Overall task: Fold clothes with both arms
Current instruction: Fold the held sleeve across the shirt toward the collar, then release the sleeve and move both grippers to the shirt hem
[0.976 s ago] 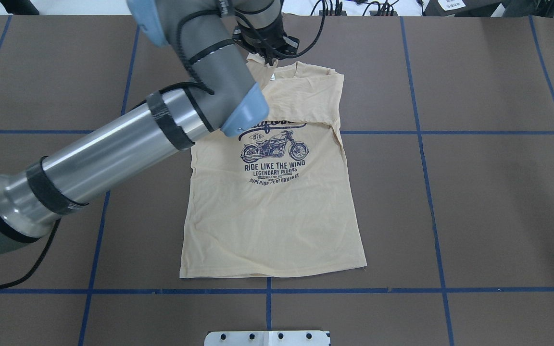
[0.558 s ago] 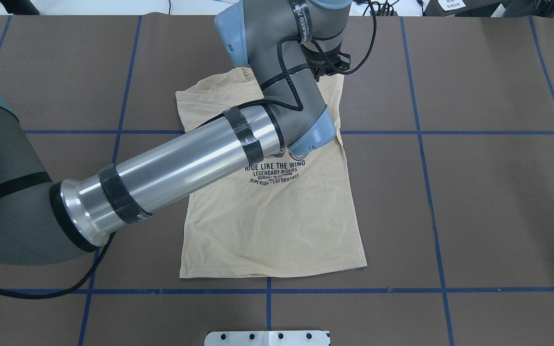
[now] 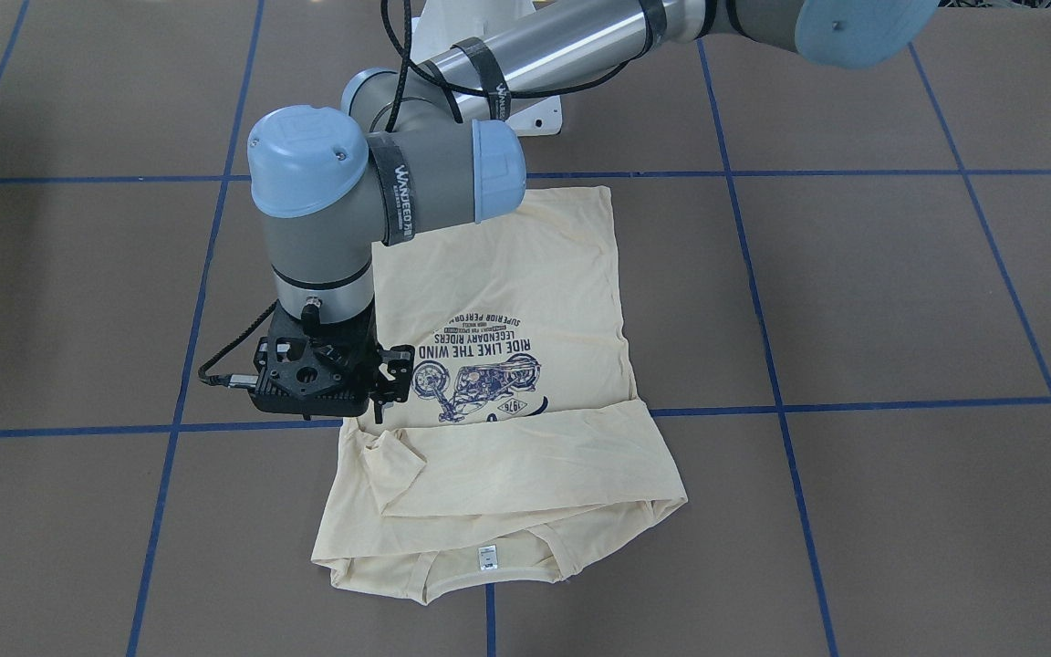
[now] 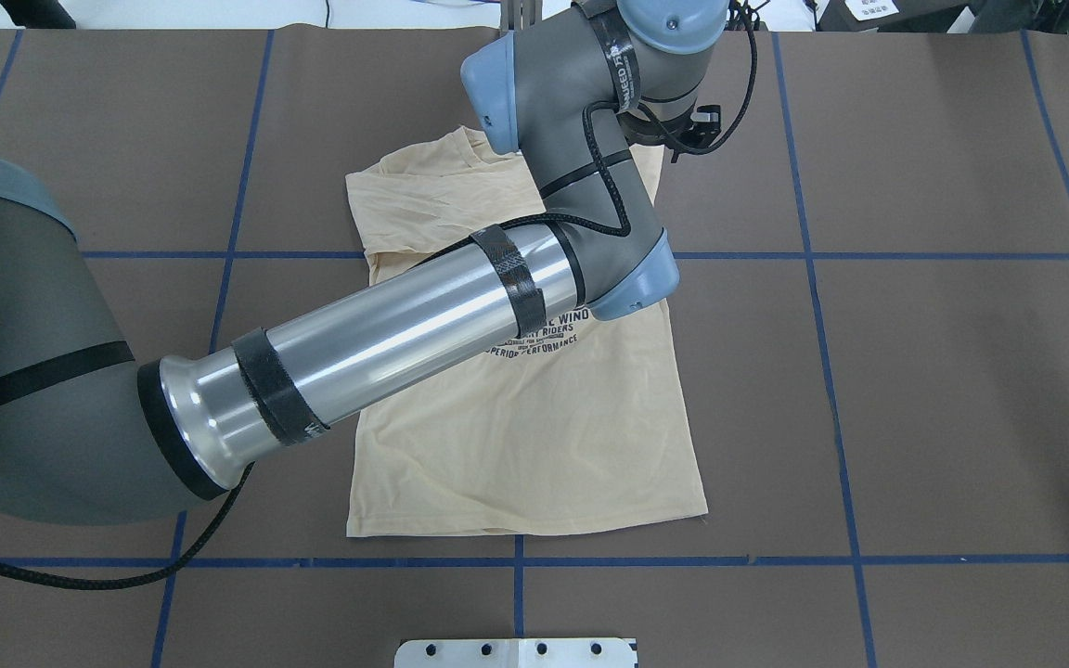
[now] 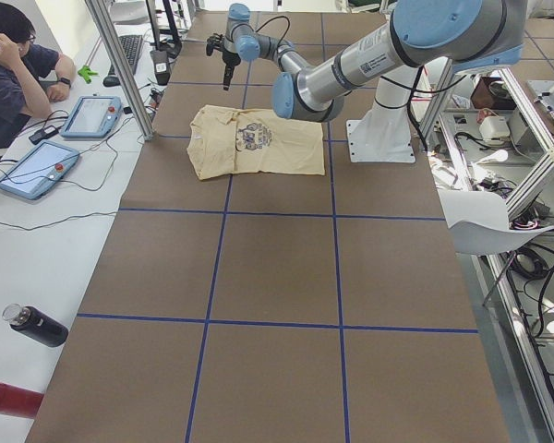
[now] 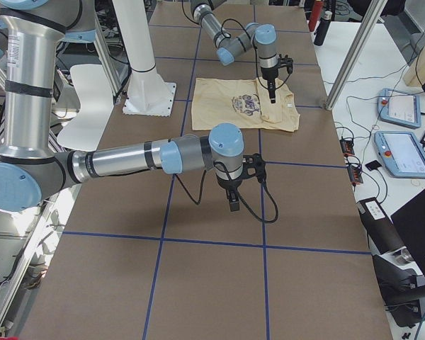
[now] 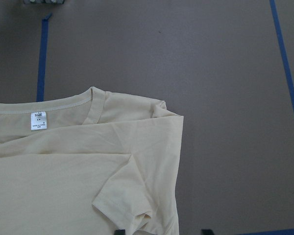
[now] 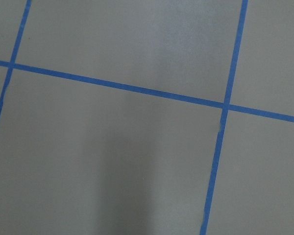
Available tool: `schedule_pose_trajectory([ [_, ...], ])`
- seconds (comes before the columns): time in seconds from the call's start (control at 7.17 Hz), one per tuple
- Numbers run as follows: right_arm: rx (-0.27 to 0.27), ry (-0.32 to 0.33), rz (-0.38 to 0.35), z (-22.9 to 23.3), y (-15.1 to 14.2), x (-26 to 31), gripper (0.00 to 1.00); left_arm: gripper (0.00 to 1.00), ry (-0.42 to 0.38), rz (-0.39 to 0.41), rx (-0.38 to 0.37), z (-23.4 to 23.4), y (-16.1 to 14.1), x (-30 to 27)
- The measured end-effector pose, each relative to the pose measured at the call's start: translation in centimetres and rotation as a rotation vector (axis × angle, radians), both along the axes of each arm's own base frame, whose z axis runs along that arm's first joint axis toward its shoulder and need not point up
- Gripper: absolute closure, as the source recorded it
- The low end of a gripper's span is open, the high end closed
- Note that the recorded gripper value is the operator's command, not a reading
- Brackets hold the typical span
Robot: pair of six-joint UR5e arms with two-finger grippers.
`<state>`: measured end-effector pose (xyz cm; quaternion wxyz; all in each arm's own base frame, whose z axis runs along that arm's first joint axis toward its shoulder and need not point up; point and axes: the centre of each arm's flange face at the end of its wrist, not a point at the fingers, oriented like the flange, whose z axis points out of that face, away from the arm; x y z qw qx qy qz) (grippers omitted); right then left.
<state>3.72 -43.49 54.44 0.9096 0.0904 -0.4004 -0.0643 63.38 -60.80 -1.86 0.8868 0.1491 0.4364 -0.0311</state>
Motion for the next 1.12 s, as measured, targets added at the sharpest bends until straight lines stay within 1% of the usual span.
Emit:
schedule_pose_trajectory([
  [0.14,-0.007,-0.005,0.026,-1.1,0.0,-0.1,0.0,0.0,0.011,0.011,0.019,0.3,0.6,-0.5],
  [0.28,-0.018,-0.017,0.067,-3.2,0.2,-0.4,0.0,0.0,0.024,0.022,0.044,2.0,1.5,-1.7],
  [0.56,-0.054,-0.055,0.128,-8.2,0.9,-3.5,0.0,0.0,0.054,0.041,0.092,7.7,4.5,-5.1],
  [0.7,-0.074,-0.076,0.153,-10.6,1.4,-6.4,0.0,0.0,0.073,0.049,0.111,11.0,7.0,-7.7],
  [0.84,-0.098,-0.087,0.18,-12.9,2.2,-10.4,0.0,0.0,0.087,0.068,0.134,14.5,10.3,-10.9],
  [0.98,-0.123,-0.089,0.206,-15.1,3.5,-14.5,0.0,0.0,0.087,0.096,0.155,17.3,13.9,-13.7],
  [1.12,-0.149,-0.091,0.226,-17.3,5.4,-18.5,0.0,0.0,0.081,0.127,0.162,20.0,17.8,-16.2],
])
